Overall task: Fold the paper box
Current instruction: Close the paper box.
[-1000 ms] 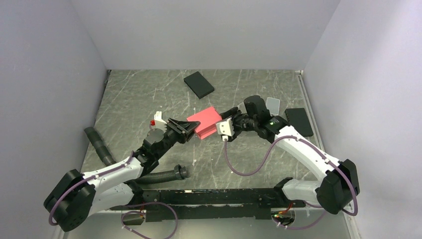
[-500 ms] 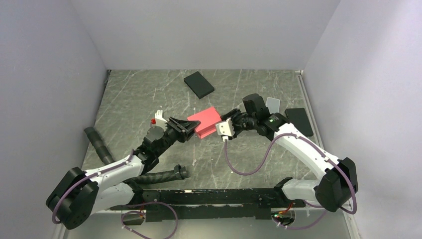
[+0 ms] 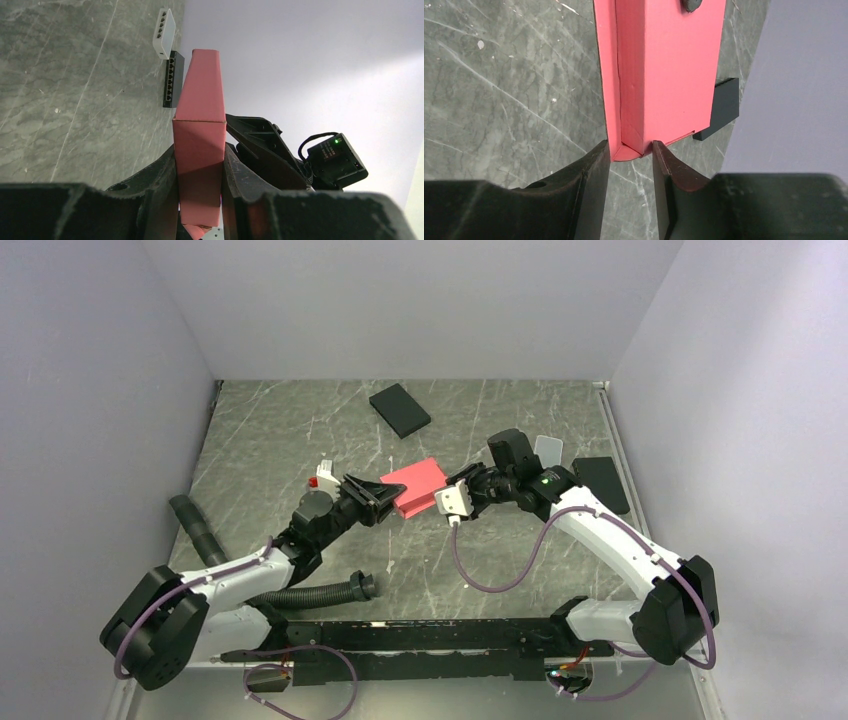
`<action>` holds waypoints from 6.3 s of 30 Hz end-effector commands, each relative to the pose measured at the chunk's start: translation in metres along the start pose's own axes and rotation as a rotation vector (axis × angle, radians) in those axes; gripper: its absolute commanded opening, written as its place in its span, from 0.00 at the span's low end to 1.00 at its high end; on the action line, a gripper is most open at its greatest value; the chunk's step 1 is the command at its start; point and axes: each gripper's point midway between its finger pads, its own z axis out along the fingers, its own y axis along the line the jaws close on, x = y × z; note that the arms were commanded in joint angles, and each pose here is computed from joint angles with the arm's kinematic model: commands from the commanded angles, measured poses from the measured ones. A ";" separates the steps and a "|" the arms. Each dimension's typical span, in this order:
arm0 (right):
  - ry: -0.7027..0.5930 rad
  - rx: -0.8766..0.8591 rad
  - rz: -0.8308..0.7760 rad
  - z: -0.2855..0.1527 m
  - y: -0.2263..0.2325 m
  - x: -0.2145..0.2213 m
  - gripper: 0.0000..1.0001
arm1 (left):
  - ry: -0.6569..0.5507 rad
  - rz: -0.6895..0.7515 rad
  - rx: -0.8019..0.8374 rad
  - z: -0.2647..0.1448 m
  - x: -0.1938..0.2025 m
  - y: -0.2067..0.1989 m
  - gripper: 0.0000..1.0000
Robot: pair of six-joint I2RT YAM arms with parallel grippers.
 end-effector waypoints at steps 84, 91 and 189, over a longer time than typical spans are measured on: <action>-0.097 0.204 0.330 -0.026 -0.024 -0.015 0.00 | 0.178 0.071 0.139 -0.007 0.022 -0.036 0.00; -0.108 0.258 0.415 -0.028 -0.036 -0.016 0.00 | 0.191 0.079 0.142 -0.007 0.024 -0.036 0.00; -0.093 0.102 0.279 -0.017 -0.028 -0.019 0.93 | 0.803 0.372 0.084 -0.016 0.085 -0.022 0.00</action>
